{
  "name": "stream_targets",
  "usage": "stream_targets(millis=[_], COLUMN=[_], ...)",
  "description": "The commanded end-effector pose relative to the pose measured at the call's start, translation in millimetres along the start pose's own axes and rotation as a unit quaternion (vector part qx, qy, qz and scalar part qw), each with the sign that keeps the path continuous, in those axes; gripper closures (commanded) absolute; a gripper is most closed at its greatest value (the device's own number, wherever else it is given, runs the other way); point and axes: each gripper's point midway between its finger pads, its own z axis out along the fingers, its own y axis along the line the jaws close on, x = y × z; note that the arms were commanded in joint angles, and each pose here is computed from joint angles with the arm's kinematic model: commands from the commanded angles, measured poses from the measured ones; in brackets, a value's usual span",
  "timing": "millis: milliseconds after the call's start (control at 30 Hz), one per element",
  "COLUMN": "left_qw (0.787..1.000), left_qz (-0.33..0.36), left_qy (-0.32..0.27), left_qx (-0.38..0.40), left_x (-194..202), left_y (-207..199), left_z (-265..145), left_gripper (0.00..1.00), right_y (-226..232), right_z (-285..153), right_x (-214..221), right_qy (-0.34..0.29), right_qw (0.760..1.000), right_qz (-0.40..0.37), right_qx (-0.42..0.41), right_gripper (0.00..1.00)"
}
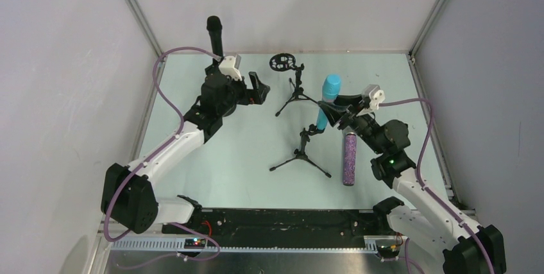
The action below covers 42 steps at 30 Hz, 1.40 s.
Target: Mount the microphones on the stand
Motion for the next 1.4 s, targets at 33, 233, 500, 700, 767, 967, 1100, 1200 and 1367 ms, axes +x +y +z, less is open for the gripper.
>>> stream_targets(millis=[33, 233, 500, 700, 767, 967, 1100, 1200, 1367], left_qw=[1.000, 0.999, 0.999, 0.999, 0.999, 0.999, 0.999, 0.999, 0.999], left_qz=[-0.004, -0.005, 0.000, -0.002, -0.002, 0.002, 0.003, 0.004, 0.009], left_qy=[-0.023, -0.020, -0.017, -0.013, -0.011, -0.010, -0.006, -0.005, -0.006], left_qx=[0.022, 0.024, 0.031, 0.034, 0.036, 0.037, 0.041, 0.043, 0.044], left_x=[-19, -17, -16, -13, -11, -9, -7, -6, -6], left_y=[-14, -15, -18, -21, -23, -25, -28, -29, -31], left_z=[1, 2, 2, 3, 3, 3, 4, 4, 4], left_gripper=[0.02, 0.02, 0.02, 0.02, 0.02, 0.02, 0.02, 0.02, 0.01], right_y=[0, 2, 2, 2, 2, 1, 2, 3, 3], right_z=[-7, -10, -16, -21, -23, -28, -31, -34, -38], right_x=[9, 22, 39, 55, 61, 74, 81, 89, 100], right_qy=[-0.002, 0.003, 0.023, 0.041, 0.047, 0.064, 0.072, 0.080, 0.090], right_qw=[1.000, 1.000, 1.000, 0.999, 0.999, 0.998, 0.997, 0.996, 0.995], right_qz=[-0.015, -0.008, 0.002, 0.014, 0.016, 0.028, 0.030, 0.031, 0.035], right_qx=[-0.004, -0.011, -0.010, -0.008, -0.007, -0.002, -0.001, 0.000, 0.001], right_gripper=[1.00, 1.00, 1.00, 1.00, 1.00, 1.00, 1.00, 1.00, 1.00])
